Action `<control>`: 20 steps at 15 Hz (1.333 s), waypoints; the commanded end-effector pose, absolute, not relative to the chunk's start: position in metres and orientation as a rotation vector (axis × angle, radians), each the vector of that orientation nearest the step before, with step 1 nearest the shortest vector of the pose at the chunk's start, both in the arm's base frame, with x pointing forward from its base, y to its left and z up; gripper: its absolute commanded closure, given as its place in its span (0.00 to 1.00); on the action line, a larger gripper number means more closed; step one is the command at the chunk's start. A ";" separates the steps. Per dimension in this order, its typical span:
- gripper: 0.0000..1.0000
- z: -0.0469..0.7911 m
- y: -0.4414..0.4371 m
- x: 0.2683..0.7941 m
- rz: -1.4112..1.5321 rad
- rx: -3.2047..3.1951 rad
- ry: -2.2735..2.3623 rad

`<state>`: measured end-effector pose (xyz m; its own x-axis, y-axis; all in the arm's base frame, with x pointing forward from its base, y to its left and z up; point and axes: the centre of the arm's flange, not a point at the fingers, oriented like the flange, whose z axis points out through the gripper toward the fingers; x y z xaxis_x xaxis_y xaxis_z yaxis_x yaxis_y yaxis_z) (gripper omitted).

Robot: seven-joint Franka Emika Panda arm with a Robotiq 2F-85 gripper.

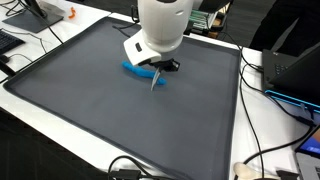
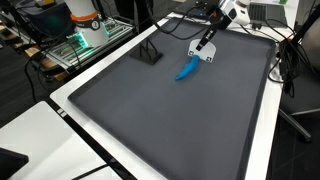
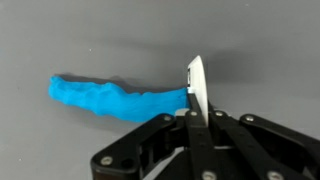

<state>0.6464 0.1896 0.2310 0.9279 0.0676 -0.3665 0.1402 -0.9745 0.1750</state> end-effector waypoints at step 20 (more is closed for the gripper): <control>0.99 0.280 0.158 0.637 -0.557 2.980 0.132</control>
<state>0.6501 0.1681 0.2702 0.9287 0.0586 -0.3661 0.0998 -0.9905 0.0945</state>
